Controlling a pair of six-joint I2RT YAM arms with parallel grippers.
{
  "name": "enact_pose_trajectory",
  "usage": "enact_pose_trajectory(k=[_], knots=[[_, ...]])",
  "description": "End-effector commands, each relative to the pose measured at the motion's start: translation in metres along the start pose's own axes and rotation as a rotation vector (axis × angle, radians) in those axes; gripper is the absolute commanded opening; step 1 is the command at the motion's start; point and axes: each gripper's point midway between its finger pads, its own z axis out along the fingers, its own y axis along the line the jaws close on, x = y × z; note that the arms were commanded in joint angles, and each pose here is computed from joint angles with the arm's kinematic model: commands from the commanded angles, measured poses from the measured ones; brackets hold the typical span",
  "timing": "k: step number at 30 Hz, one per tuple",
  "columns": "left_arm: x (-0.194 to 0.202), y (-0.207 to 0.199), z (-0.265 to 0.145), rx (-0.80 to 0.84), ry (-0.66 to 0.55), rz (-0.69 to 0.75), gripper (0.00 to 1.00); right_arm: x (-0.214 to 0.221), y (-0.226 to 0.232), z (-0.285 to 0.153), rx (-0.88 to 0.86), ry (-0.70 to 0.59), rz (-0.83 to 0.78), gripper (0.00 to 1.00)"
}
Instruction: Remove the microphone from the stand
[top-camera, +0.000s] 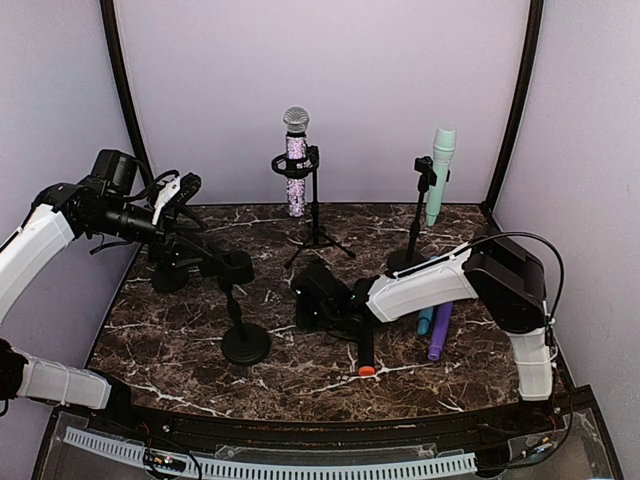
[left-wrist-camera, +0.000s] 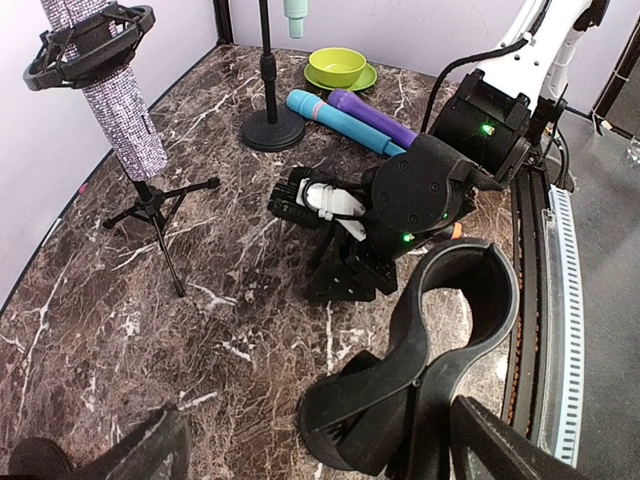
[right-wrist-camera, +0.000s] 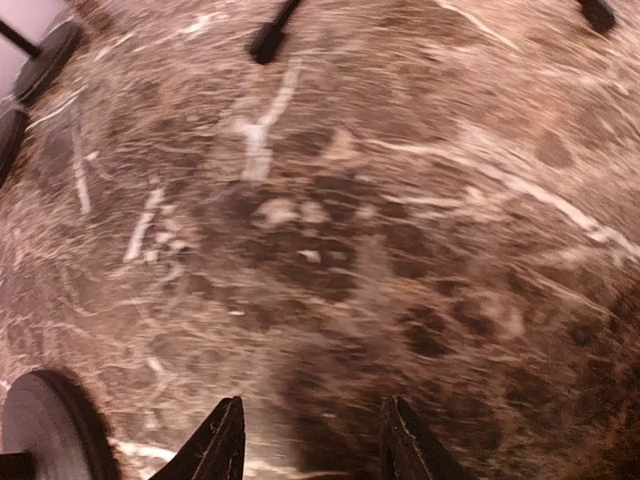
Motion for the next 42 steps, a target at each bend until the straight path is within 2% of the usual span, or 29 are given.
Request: enact_pose_trajectory(k=[1, 6, 11, 14, 16, 20, 23, 31, 32, 33, 38, 42], knots=[[0.003, 0.003, -0.002, -0.028, 0.005, 0.004, 0.92, -0.009, -0.034, -0.017, 0.109, -0.061, 0.115, 0.47], [0.001, 0.005, -0.003, -0.039, 0.003, -0.004, 0.98, -0.017, -0.053, -0.034, 0.153, -0.125, 0.174, 0.49], [0.004, 0.016, -0.007, -0.098, 0.032, -0.019, 0.99, -0.033, -0.041, -0.043, 0.118, -0.169, 0.154, 0.51], [0.005, 0.019, -0.010, -0.115, 0.034, -0.030, 0.99, -0.041, -0.016, -0.051, 0.054, -0.203, 0.082, 0.54], [0.006, 0.025, -0.013, -0.131, 0.032, -0.048, 0.99, -0.044, 0.011, -0.062, -0.021, -0.250, -0.020, 0.58], [0.009, 0.035, -0.020, -0.146, 0.018, -0.095, 0.99, -0.037, 0.082, -0.092, -0.276, -0.340, -0.216, 0.70], [0.010, 0.039, -0.025, -0.151, 0.012, -0.123, 0.99, -0.027, 0.116, -0.105, -0.376, -0.377, -0.242, 0.72], [0.011, 0.031, -0.032, -0.132, -0.007, -0.129, 0.99, -0.039, 0.153, -0.101, -0.445, -0.443, -0.194, 0.72], [0.011, 0.030, -0.032, -0.126, -0.007, -0.131, 0.99, -0.027, 0.172, -0.107, -0.525, -0.441, -0.415, 0.83], [0.010, 0.028, -0.033, -0.123, -0.009, -0.129, 0.99, -0.015, 0.187, -0.112, -0.614, -0.418, -0.494, 0.86], [0.003, 0.018, -0.038, -0.103, -0.038, -0.118, 0.99, -0.005, 0.212, -0.117, -0.724, -0.393, -0.574, 0.87], [0.000, 0.015, -0.042, -0.113, -0.044, -0.116, 0.99, -0.008, 0.218, -0.102, -0.670, -0.396, -0.571, 0.85]])
